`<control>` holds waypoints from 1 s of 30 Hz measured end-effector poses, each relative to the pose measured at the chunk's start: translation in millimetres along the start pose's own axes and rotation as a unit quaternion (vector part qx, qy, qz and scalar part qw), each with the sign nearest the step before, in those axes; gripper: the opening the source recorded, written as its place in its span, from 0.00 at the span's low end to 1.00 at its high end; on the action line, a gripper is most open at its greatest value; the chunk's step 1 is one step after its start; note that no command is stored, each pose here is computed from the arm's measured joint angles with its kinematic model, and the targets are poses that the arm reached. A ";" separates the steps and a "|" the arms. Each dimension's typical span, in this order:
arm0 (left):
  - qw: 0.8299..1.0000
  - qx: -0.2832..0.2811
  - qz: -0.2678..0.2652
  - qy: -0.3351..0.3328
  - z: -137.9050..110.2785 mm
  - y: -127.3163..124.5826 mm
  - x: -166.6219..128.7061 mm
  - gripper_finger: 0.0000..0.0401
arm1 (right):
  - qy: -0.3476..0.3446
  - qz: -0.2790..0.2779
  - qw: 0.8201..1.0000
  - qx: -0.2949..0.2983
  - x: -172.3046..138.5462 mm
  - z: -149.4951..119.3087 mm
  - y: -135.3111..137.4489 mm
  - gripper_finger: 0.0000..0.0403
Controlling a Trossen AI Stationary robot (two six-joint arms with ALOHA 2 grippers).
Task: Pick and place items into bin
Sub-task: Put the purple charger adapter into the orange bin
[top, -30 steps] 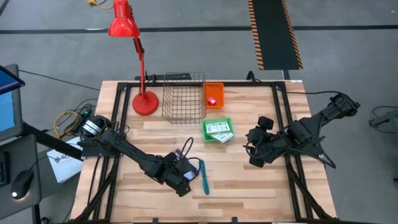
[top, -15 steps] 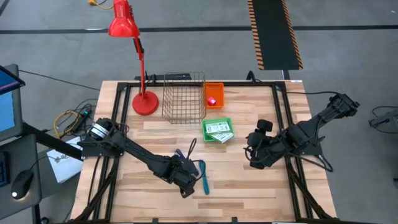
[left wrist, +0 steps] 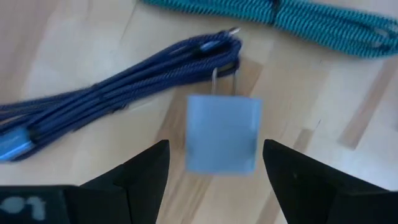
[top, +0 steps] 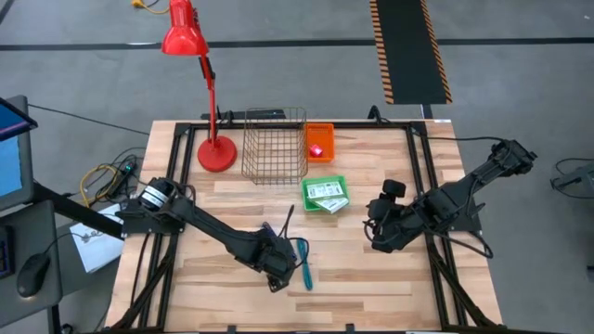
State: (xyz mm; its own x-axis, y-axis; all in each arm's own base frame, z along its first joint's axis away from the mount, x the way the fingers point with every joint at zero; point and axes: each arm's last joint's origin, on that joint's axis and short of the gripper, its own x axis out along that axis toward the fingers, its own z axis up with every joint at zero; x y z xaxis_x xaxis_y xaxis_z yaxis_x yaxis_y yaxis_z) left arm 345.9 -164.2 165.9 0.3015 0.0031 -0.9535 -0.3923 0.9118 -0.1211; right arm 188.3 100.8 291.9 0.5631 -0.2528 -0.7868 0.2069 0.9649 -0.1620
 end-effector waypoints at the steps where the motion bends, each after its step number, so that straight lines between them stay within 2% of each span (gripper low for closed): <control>1: 1.000 0.000 0.000 0.000 0.7 0.0 1.7 0.62 | 0.000 0.000 1.000 0.000 0.0 0.1 0.0 0.52; 13: 0.999 0.014 -0.005 0.041 0.1 -2.2 26.5 0.62 | -0.007 0.005 1.000 0.005 -0.2 1.6 1.0 0.52; 22: 0.999 0.021 0.005 0.033 1.5 -3.2 24.7 0.61 | -0.007 0.005 1.000 0.005 -0.2 1.6 1.0 0.52; 25: 0.999 0.025 0.005 0.035 1.5 -3.3 24.6 0.58 | -0.007 0.005 1.000 0.005 -0.2 1.6 1.0 0.52; 30: 0.999 0.026 -0.002 0.040 0.6 -4.5 24.3 0.46 | -0.007 0.005 1.000 0.012 -0.2 1.6 1.0 0.52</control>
State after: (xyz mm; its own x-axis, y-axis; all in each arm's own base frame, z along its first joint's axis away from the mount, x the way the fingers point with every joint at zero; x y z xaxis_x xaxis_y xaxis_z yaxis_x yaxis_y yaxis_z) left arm 355.6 -167.9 143.5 0.2317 -0.0316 -0.9723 -0.3457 0.9316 -0.1126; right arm 189.7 101.7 292.8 0.5762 -0.2442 -0.7800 0.2197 0.9655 -0.1400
